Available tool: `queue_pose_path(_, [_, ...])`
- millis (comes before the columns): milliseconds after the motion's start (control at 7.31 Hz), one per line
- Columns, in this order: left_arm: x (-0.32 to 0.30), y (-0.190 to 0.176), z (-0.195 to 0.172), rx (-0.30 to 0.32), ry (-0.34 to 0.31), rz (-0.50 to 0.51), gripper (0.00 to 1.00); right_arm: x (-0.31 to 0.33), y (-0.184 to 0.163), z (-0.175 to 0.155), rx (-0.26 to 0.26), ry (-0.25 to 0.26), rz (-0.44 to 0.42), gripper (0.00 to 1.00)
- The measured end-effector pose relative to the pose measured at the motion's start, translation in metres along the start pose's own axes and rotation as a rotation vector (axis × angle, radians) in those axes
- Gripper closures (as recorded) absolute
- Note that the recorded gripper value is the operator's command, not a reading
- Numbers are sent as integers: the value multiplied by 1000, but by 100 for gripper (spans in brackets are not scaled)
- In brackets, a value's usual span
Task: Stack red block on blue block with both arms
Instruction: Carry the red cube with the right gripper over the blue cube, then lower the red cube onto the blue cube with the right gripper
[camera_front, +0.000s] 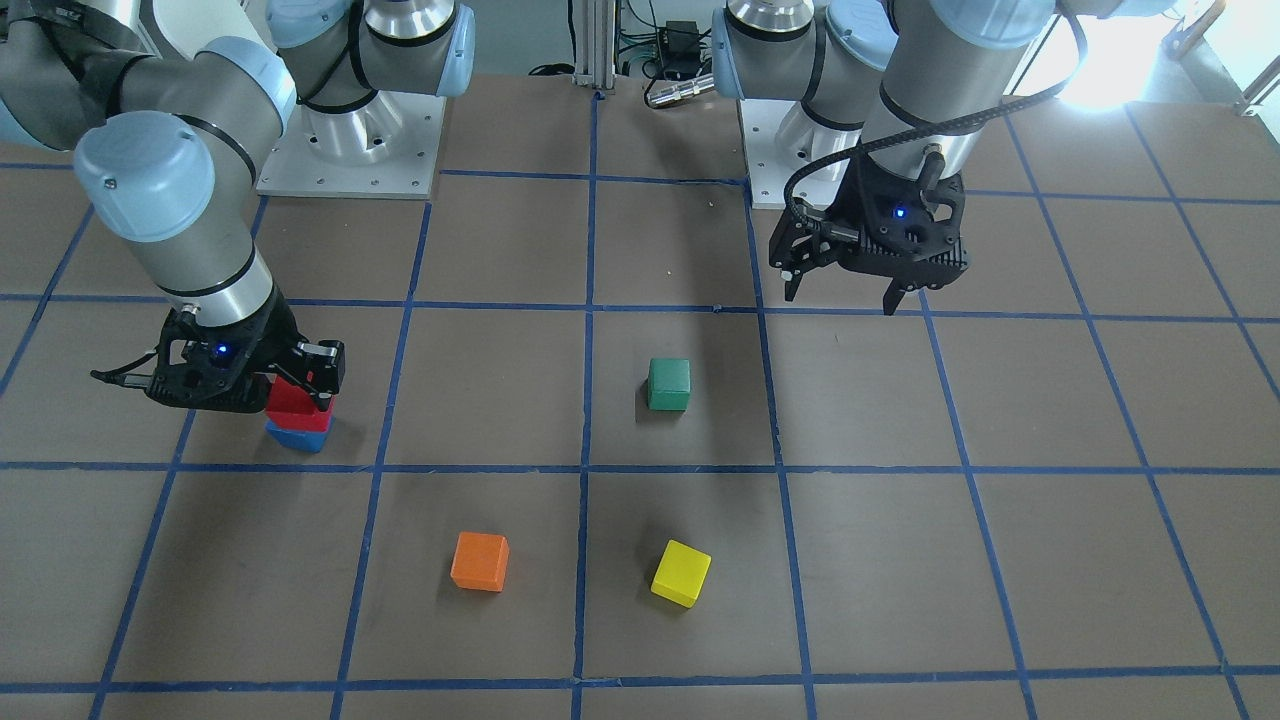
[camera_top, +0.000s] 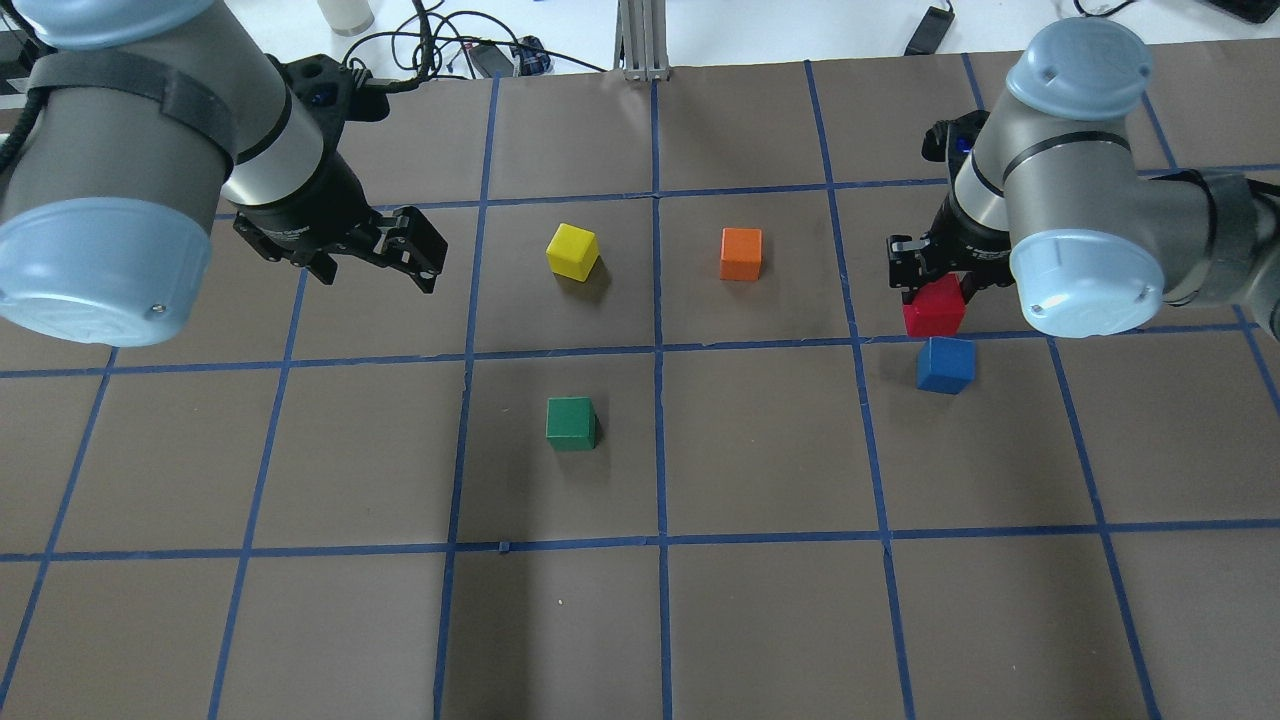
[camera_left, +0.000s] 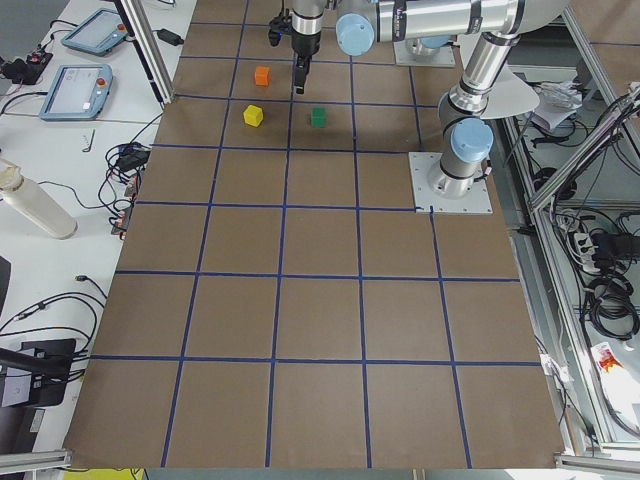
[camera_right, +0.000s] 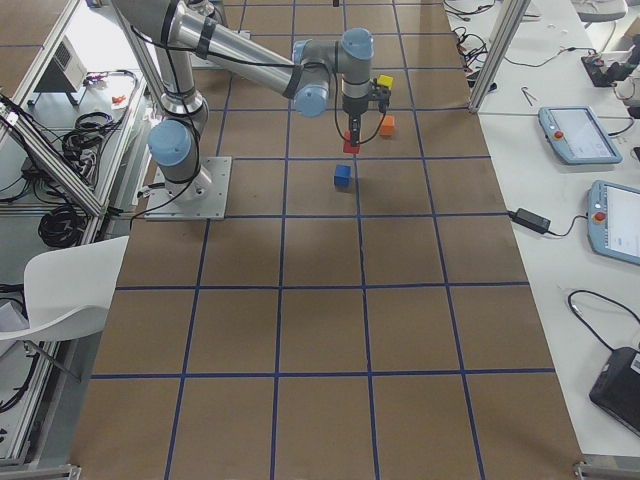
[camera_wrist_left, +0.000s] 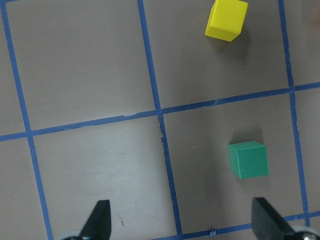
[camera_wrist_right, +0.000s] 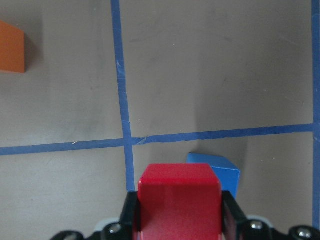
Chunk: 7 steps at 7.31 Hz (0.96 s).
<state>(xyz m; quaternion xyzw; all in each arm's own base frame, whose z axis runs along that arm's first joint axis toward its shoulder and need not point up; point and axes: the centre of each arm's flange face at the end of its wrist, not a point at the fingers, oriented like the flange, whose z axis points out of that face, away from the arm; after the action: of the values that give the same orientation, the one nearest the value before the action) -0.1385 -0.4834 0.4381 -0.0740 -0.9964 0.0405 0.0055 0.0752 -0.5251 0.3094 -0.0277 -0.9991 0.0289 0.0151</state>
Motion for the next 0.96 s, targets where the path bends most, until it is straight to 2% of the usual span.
queue_pose_path(274, [-1, 0, 0, -2, -4, 4, 0, 19, -1, 6, -12, -8, 13, 83])
queue_pose_path(547, [-2, 0, 1, -2, -5, 4, 0, 40, 6, 20, -38, -15, 81, 83])
queue_pose_path(957, [-2, -1, 1, -1, -6, 4, 0, 51, 9, 28, -47, -50, 175, 85])
